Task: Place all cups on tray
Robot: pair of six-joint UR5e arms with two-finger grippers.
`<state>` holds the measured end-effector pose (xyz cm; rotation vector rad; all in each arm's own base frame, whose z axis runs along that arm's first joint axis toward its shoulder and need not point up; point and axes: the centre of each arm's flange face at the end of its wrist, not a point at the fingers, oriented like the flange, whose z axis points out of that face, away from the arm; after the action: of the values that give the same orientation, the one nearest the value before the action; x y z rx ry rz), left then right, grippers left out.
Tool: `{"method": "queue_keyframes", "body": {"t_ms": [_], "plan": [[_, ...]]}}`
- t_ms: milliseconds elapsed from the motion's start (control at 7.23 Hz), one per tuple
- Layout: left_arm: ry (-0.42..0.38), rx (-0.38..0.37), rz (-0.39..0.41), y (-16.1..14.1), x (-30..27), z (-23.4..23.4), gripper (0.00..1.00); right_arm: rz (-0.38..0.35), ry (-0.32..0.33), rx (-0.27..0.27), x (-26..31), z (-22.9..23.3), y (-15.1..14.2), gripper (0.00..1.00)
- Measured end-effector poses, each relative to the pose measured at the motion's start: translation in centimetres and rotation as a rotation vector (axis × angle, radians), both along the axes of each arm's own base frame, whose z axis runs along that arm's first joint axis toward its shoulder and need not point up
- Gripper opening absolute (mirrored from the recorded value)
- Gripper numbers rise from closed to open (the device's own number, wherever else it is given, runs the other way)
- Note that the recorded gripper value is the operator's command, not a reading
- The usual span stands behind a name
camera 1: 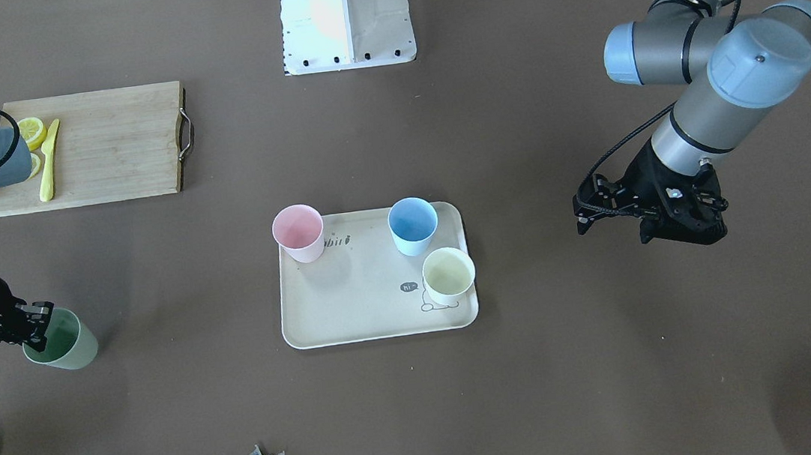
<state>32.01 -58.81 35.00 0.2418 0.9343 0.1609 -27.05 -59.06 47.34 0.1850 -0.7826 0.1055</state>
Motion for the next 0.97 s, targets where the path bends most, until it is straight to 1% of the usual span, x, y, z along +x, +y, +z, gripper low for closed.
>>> {"method": "queue_keyframes", "body": {"t_ms": [138,277,415,553,691,830,968], "plan": [[-0.002,-0.003,0.0,0.1,-0.1,0.3,0.98,0.036,-0.047,-0.026,-2.5,-3.5,0.0,0.0],[-0.008,-0.008,-0.005,0.0,-0.9,1.2,0.98,0.075,-0.081,-0.064,-5.9,-7.6,-0.1,0.0],[-0.021,-0.006,-0.011,-0.6,-3.1,2.7,0.98,0.109,-0.088,-0.099,-9.6,-12.1,0.0,0.0],[-0.044,0.005,-0.005,-1.7,-6.6,4.4,0.98,0.133,-0.086,-0.128,-13.2,-16.2,0.5,0.04],[-0.099,0.031,0.026,-3.7,-13.2,7.5,0.98,0.155,-0.086,-0.16,-18.7,-21.0,1.9,0.31],[-0.141,0.052,0.062,-4.7,-16.3,9.4,0.98,0.147,-0.072,-0.163,-21.9,-21.8,2.4,0.32],[-0.16,0.061,0.081,-5.2,-17.9,10.5,0.98,0.143,-0.062,-0.161,-24.1,-22.2,3.1,0.33]]}}
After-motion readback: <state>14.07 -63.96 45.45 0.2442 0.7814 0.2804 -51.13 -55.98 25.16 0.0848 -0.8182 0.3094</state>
